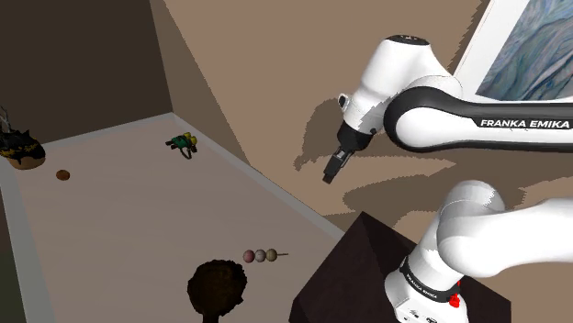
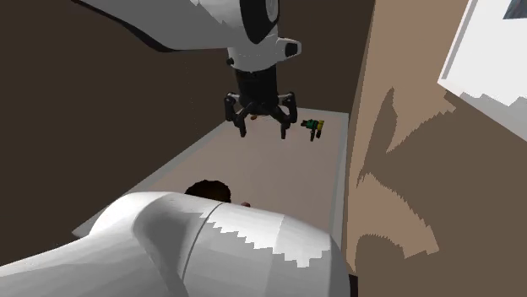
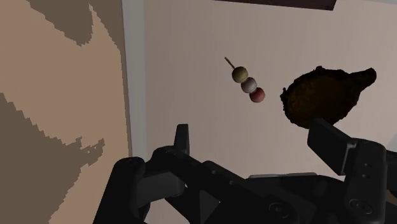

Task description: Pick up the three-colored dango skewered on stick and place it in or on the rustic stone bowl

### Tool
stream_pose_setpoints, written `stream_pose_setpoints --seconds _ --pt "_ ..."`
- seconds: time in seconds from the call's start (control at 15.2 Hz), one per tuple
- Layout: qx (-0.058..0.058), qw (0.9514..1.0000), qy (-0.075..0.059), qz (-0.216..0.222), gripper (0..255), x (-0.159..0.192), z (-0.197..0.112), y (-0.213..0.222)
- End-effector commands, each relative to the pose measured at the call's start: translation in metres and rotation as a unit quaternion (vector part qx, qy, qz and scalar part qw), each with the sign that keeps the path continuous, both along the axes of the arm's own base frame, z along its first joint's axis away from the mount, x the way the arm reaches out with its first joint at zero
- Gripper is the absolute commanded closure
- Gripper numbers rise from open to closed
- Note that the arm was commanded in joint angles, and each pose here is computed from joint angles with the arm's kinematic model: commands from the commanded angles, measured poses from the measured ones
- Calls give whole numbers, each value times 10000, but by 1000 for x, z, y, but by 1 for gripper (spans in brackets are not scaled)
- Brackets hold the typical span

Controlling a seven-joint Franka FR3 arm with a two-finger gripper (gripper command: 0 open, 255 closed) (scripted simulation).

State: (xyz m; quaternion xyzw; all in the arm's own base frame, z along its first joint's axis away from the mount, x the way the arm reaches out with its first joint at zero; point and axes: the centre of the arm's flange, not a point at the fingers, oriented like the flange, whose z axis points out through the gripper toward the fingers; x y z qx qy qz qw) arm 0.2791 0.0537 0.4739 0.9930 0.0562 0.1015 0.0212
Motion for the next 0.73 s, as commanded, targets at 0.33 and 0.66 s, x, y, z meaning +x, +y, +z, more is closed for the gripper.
stream_pose_setpoints --seconds 0.33,0.66 --pt "-111 9994 -328 -38 0 2 -92 20" --pt "-130 9992 -371 -45 0 1 -103 16"
